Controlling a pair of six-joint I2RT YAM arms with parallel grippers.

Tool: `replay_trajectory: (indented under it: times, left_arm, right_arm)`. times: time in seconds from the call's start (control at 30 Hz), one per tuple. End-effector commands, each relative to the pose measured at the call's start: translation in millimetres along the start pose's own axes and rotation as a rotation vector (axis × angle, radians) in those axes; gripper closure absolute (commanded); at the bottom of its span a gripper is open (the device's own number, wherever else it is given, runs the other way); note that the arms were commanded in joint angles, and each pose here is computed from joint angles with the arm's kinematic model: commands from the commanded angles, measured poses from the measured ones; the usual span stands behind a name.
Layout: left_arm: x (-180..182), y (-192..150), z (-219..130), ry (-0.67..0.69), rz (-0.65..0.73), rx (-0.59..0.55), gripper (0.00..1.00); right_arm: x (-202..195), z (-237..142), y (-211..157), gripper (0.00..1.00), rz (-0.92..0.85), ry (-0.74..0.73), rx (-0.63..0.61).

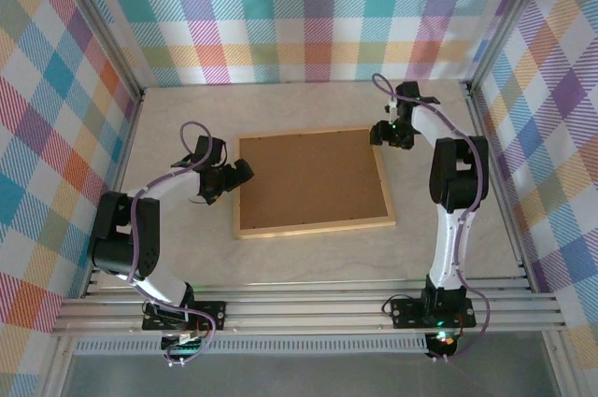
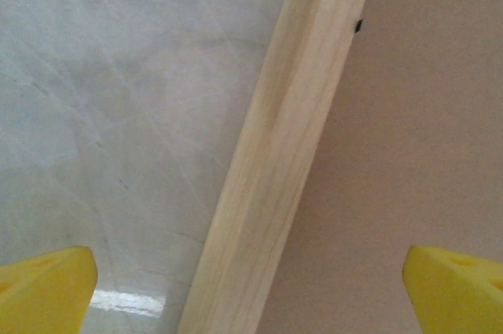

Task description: Put the photo into the frame

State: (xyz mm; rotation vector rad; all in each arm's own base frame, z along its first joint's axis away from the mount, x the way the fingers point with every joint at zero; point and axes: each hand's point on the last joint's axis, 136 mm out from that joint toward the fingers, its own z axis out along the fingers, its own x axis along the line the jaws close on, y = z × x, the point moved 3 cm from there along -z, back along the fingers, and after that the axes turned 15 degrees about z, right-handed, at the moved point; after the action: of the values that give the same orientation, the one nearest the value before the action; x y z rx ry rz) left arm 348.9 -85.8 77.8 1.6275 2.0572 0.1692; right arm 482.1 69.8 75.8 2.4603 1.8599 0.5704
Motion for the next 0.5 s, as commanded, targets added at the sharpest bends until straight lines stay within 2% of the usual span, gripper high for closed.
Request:
replay_trajectory:
  times: [0.0, 0.13, 0.47]
  left_arm:
    - [-5.3, -3.1, 7.1, -0.030, -0.012, 0.009, 0.00]
    - [-9.0, -4.3, 9.2, -0.036, -0.007, 0.011, 0.00]
    - [-21.7, -5.6, 16.4, -0.055, 0.016, 0.022, 0.00]
  right_arm:
    - [-2.1, 1.9, 0.0, 0.32, -0.009, -0.011, 0.019]
    - [-7.0, 4.2, -0.3, 0.32, -0.007, -0.038, 0.010]
    - [-1.5, 15.8, -8.1, 0.32, -0.007, 0.015, 0.054]
